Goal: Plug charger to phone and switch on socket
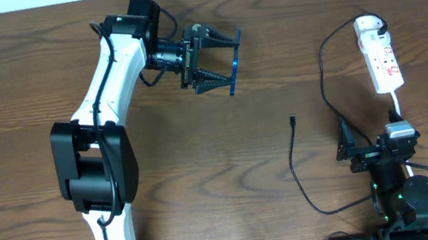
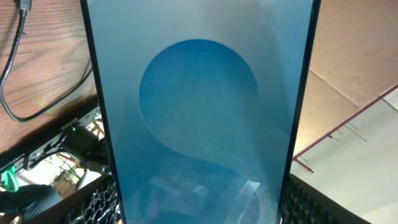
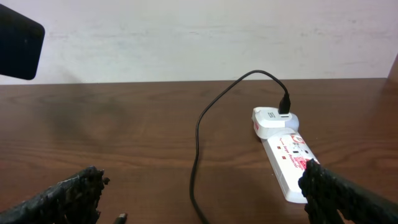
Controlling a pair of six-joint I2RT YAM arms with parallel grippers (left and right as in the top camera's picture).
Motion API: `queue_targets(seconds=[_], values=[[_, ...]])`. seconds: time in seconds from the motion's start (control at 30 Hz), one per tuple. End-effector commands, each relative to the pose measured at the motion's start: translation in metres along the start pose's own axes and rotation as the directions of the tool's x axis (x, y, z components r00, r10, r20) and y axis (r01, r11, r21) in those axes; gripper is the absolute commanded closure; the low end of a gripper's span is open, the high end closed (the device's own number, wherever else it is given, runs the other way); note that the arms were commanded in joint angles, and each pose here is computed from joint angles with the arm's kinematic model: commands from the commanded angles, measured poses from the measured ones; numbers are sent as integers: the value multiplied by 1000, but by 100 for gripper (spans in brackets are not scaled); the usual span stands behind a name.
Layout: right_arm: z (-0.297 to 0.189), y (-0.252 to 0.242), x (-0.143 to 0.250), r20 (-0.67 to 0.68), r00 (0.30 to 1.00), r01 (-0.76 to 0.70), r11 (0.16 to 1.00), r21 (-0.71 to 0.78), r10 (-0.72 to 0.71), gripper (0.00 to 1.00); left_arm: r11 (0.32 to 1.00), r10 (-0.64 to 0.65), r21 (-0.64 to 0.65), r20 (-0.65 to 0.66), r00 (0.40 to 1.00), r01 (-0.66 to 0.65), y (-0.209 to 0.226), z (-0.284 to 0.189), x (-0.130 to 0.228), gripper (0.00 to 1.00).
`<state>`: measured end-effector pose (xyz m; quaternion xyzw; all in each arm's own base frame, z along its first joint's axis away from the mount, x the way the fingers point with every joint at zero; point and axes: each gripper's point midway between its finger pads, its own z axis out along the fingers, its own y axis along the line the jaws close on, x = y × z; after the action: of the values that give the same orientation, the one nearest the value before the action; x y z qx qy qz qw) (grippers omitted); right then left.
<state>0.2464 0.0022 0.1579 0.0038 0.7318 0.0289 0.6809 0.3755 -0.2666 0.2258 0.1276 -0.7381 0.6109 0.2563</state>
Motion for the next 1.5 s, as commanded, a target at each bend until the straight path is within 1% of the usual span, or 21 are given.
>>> queue_targets(seconds=[0.0,1.13,1.4,1.47], values=[[0,0,1,-4,1000,-6,1000,0,6,1,997,60,55,-26,998,-58,-21,-6,20,24],[0,0,1,-4,1000,-7,1000,0,6,1,997,58,58,-29,998,-56,-21,-6,21,24],[0,0,1,-4,1000,-6,1000,0,6,1,998,-6,61,-33,999,8,-22,-7,21,24],[0,0,1,-4,1000,-6,1000,0,6,1,997,-36,62,-32,999,38,-22,-8,20,26]])
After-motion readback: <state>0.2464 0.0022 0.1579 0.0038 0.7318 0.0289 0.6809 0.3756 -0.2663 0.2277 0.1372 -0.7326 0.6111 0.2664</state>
